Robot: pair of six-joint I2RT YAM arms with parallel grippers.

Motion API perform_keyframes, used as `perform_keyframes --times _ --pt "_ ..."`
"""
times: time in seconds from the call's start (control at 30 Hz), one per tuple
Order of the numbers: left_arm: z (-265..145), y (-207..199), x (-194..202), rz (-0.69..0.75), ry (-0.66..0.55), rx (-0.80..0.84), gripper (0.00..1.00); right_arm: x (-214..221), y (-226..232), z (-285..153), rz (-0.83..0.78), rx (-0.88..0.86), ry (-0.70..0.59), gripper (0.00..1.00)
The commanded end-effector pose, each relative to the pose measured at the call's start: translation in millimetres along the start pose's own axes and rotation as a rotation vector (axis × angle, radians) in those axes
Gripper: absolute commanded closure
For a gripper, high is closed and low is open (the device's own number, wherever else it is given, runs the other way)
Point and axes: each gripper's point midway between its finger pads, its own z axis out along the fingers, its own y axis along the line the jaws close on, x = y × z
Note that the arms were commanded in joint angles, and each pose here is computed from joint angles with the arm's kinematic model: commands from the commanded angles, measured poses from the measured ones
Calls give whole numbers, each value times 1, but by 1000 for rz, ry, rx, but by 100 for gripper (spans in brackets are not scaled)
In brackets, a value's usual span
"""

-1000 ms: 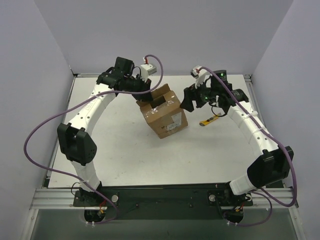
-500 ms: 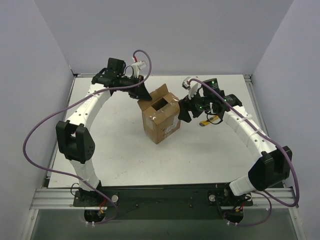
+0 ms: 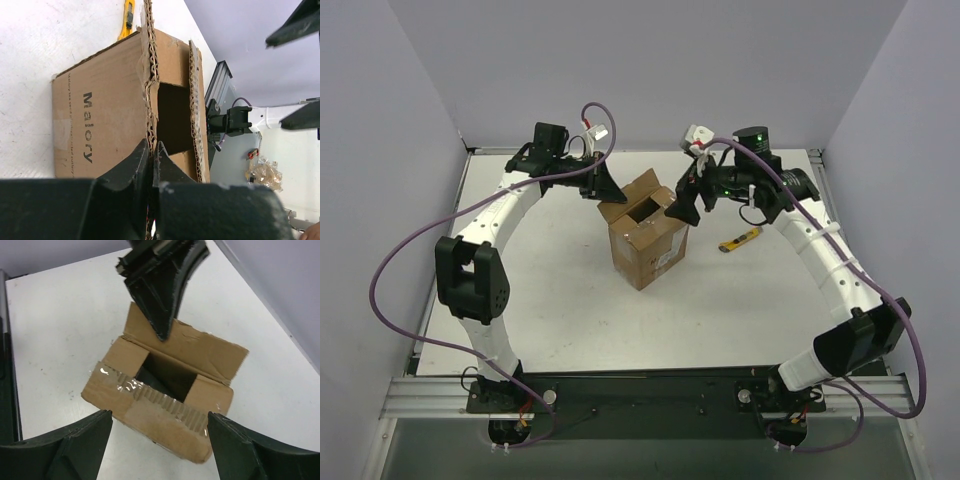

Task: Unpack the express box

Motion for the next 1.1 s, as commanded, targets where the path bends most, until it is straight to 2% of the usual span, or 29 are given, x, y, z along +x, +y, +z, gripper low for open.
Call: perform_keyframes --times 0.0,0.13,0.23,0.27,0.37,0.4,0.5,0.73,1.07 --pt "-2 -16 -12 69 -23 61 100 -1 24 31 -40 -212 -20 21" --pt "-4 -16 -12 92 -27 47 100 -3 16 59 138 -243 2 24" --pt "-5 -16 -9 100 -24 38 100 -6 10 81 240 -217 29 35" --pt "-6 -16 -9 105 -24 33 100 -6 10 87 242 -194 37 39" --pt "-7 -17 -7 110 -23 27 100 -8 12 100 188 -114 53 43" --pt "-7 -16 -8 113 -25 24 100 -1 1 102 173 -22 90 45" --pt "-8 -17 -11 124 -32 14 100 12 3 109 156 71 177 50" --pt "-7 -15 -16 139 -40 0 100 47 0 100 285 180 313 55" --pt "-6 -11 -15 144 -41 -25 100 24 5 65 318 170 295 57"
